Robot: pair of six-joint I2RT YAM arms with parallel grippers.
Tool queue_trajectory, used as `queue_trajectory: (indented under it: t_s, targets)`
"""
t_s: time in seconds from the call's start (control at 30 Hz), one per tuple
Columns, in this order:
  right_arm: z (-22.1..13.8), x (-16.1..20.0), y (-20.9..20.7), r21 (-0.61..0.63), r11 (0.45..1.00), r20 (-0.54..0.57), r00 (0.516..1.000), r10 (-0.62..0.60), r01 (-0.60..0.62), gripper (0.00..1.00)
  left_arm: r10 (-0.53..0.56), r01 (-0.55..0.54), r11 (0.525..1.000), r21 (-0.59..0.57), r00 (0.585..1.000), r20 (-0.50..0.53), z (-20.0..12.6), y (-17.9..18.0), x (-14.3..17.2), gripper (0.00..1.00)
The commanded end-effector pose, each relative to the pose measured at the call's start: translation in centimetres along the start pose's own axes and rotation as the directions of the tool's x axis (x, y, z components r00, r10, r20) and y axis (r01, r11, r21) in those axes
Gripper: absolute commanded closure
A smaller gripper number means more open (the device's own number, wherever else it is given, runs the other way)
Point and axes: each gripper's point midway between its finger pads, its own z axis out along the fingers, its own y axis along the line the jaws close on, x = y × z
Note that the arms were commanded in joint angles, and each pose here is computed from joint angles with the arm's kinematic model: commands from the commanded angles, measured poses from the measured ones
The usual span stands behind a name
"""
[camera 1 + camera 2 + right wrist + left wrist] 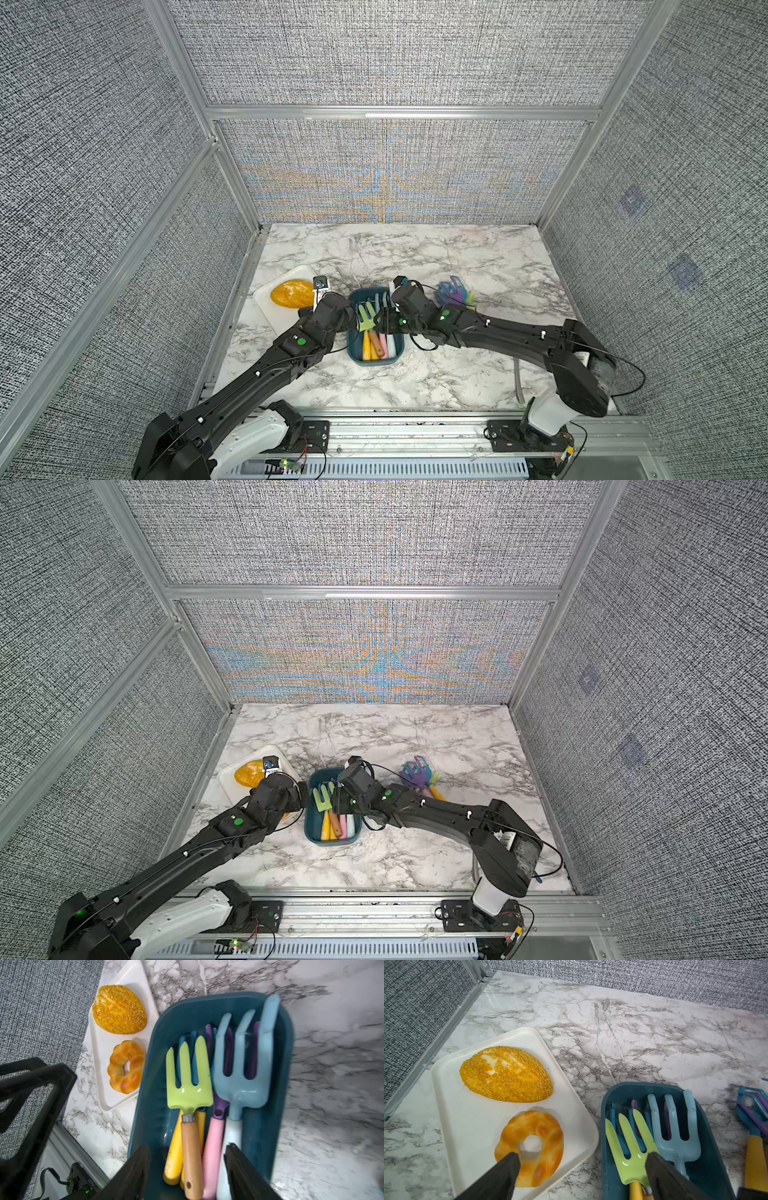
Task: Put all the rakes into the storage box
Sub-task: Place the rake in the storage box, then pick up the rake at the center of the board.
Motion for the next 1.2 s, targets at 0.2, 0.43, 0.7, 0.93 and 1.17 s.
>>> queue_trajectory:
  t_s: [0.2, 0.43, 0.7, 0.93, 1.17]
  targets:
    - [-2.7, -0.3, -9.8, 0.223, 0.974, 0.052, 0.998, 0.036, -0.047, 0.27, 0.061, -0.052, 0.991, 0.122, 0.996, -0.070, 1.5, -3.4, 0.7, 0.01]
    - [-2.4, -0.4, -14.4, 0.310, 0.946, 0.051, 0.995, 0.086, -0.097, 0.36, 0.090, -0.075, 0.988, 0.132, 0.989, -0.116, 2.6, -4.2, 1.5, 0.01]
    - [-0.2, -1.2, -16.4, 0.369, 0.924, 0.022, 0.995, 0.098, -0.100, 0.42, 0.098, -0.082, 0.988, 0.127, 0.987, -0.125, 2.9, -4.3, 1.7, 0.01]
    - [2.2, -0.3, -18.7, 0.448, 0.890, -0.030, 0.993, 0.115, -0.090, 0.43, 0.103, -0.088, 0.988, 0.123, 0.987, -0.124, 3.0, -4.3, 1.7, 0.01]
    - [4.0, 0.5, -19.9, 0.491, 0.869, -0.070, 0.992, 0.107, -0.059, 0.44, 0.106, -0.092, 0.989, 0.119, 0.987, -0.121, 3.0, -4.2, 1.6, 0.01]
